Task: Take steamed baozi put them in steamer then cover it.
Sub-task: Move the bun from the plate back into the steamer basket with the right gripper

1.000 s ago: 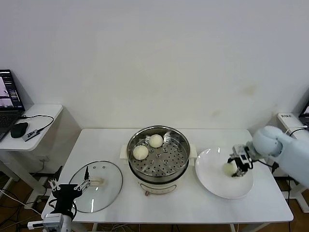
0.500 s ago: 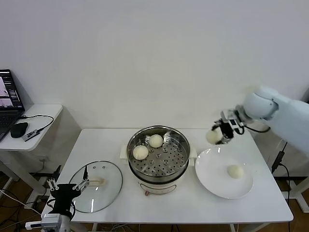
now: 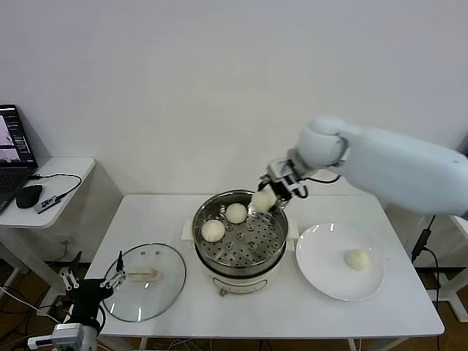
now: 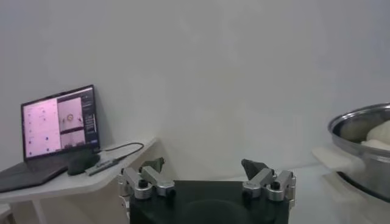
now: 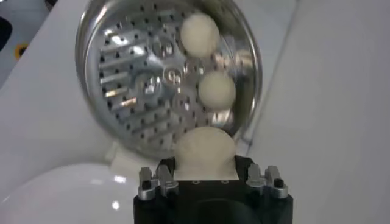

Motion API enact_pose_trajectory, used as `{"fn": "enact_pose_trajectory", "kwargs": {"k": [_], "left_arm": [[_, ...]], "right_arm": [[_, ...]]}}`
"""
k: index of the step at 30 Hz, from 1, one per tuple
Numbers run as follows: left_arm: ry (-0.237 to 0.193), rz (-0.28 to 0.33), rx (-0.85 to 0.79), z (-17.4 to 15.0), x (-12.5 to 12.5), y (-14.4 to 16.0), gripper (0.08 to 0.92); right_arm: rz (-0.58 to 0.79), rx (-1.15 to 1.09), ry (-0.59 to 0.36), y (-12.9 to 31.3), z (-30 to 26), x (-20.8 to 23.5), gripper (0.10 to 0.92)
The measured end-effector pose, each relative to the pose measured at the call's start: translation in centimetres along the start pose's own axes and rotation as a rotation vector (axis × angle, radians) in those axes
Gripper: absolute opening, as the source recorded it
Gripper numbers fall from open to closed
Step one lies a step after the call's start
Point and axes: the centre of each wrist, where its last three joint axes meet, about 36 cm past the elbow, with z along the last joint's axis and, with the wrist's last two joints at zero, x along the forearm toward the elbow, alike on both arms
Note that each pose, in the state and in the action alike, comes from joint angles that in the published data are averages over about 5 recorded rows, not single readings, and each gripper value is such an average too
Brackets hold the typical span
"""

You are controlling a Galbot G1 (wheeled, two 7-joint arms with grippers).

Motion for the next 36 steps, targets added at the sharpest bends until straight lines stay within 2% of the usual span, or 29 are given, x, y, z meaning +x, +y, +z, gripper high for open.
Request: {"fn": "enact_pose_trajectory", "kwargs": {"k": [8, 15, 26, 36], "left_arm": [[0.004, -0.016, 0.006, 0.2, -0.1, 0.1, 0.823], [0.008, -0.026, 0.008, 0.3, 0.0, 0.2, 0.823], [0.013, -0.033, 0.013, 0.6, 0.2, 0.1, 0.823], [0.014, -0.034, 0.016, 0.7, 0.3, -0.1, 0.823]], "right_arm": [[-0.046, 0.193, -0.060, 0.2, -4.2, -5.2, 0.611], [-0.075, 0.360, -0.079, 0.5, -6.3, -7.9, 0.611], [-0.132, 0.557, -0.102, 1.4, -7.8, -9.0, 0.619], [-0.174, 0.642, -0.110, 2.1, -8.0, -8.8, 0.619]]}}
